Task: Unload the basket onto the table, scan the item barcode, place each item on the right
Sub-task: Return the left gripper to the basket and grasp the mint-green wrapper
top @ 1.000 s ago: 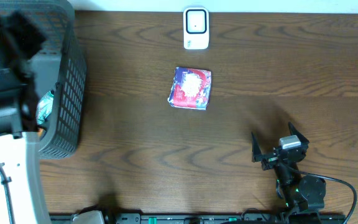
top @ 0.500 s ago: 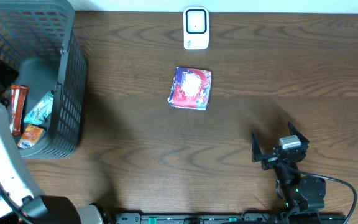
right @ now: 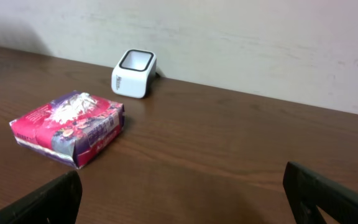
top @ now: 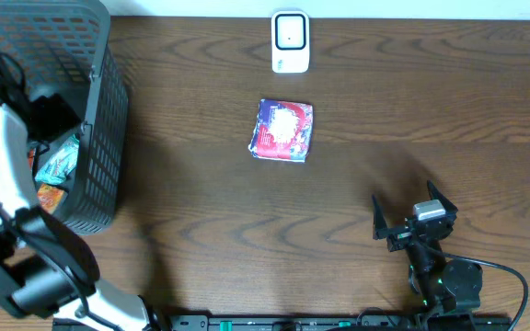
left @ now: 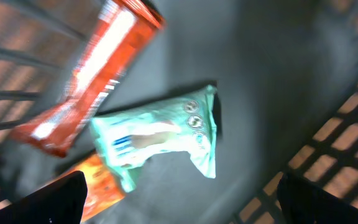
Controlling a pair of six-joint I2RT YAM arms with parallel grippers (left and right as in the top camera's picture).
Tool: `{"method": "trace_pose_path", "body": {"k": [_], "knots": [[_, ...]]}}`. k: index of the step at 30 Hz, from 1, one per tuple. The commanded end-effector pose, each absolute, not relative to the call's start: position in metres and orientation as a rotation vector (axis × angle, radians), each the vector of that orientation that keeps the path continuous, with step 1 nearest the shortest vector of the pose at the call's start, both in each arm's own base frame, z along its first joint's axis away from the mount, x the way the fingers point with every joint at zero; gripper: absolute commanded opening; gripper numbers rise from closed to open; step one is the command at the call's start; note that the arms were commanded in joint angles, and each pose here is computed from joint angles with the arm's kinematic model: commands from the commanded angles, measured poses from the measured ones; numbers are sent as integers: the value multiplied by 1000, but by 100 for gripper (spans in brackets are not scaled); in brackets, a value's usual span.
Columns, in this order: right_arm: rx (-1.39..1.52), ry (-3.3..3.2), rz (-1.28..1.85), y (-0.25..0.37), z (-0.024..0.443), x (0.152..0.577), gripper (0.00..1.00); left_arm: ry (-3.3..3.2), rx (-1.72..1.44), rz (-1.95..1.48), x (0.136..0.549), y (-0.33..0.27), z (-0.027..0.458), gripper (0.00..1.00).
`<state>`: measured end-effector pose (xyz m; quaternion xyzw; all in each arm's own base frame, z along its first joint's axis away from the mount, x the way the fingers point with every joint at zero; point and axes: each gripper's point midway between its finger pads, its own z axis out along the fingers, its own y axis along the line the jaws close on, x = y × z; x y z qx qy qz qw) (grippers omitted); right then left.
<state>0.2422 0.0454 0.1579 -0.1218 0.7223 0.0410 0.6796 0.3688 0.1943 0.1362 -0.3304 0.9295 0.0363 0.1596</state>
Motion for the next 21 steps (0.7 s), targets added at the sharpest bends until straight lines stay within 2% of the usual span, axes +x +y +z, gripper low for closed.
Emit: {"method": "trace_pose_path", "body": {"k": [1,8,14,18,21], "knots": [[-267,1629,97,45,156,242,99,2739,-854,89,373,188,114,98],[-267,1628,97,45,156,242,99,2776,-748,110,388,195,89,98],[-267,1628,97,45,156,242,99,2851,-731,288,377,212,68,100],[-267,1628,97,45,156,242,99,2894,-727,245,375,205,53,93],[-267,1628,97,45,156,242,99,2917,-720,240,373,200,43,92]]}}
